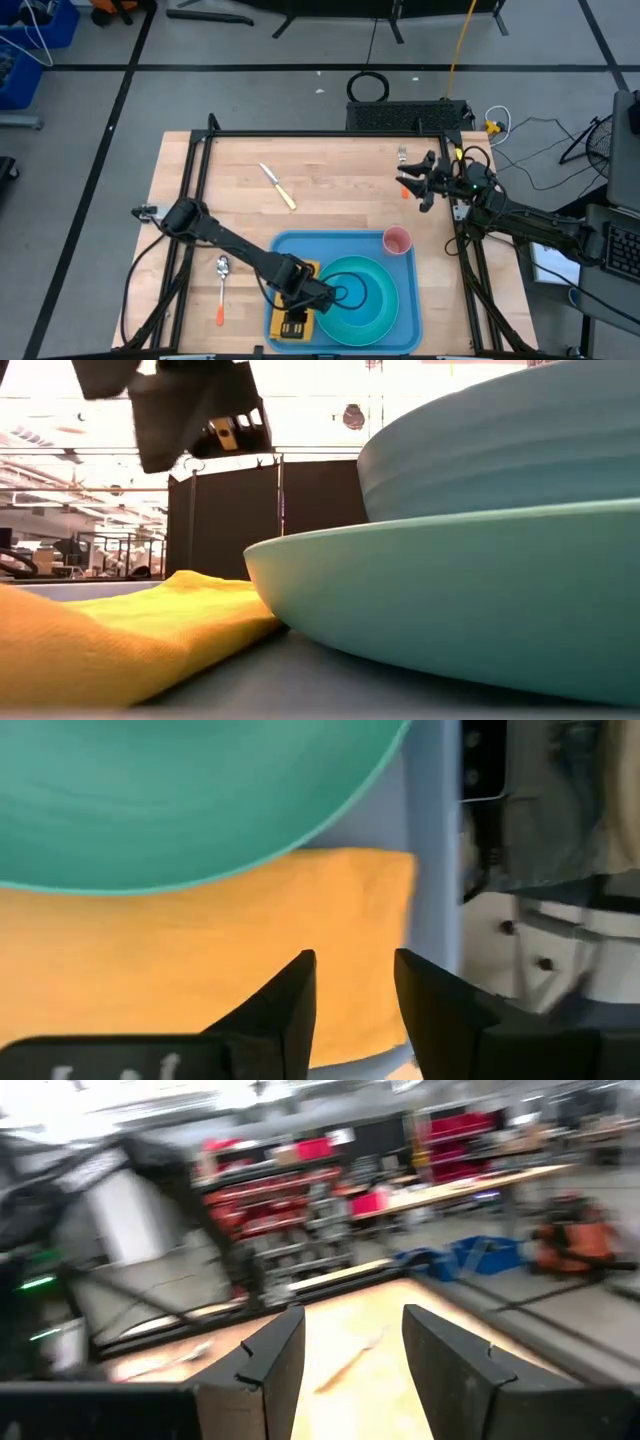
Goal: Set up tray
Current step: Put the yellow table napkin on the left side of the blue tray
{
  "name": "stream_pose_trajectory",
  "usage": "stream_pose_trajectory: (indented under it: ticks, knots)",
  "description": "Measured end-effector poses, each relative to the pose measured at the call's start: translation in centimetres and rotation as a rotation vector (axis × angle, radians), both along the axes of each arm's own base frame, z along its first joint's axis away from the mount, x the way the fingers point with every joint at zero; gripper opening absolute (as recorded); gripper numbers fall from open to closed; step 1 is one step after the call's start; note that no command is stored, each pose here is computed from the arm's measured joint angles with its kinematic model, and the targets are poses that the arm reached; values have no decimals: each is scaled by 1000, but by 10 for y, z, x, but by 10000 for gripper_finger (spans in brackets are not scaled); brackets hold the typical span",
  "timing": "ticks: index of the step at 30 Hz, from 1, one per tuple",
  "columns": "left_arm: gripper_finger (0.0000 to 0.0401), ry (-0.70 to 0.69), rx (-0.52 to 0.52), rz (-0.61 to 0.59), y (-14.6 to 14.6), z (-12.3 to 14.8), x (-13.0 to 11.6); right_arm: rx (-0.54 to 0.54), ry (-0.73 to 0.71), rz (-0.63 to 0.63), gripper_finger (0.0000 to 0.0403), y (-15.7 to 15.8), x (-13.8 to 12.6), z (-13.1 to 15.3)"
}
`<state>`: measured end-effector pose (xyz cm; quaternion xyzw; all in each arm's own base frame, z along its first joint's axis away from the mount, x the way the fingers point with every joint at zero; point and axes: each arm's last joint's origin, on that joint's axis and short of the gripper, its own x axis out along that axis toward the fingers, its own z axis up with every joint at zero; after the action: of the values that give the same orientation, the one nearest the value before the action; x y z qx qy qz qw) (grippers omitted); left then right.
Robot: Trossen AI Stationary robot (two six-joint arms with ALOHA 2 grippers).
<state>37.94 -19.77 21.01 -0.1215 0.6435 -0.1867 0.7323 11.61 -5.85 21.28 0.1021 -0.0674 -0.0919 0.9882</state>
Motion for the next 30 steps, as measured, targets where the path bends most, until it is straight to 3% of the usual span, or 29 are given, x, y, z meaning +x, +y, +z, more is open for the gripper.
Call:
stream_pose_trajectory:
  ticks: [5,10,18,30]
  knots:
    - [135,-6,217,-30,6,-4,-8,28,-4,82,160,2,0,0]
    - [132,62,289,4,26,-18,-10,26,-2,81,160,2,1,0]
    - [96,141,326,113,53,-59,-18,27,-2,81,160,2,1,0]
    - [30,151,306,385,69,-77,-17,24,-2,79,160,2,1,0]
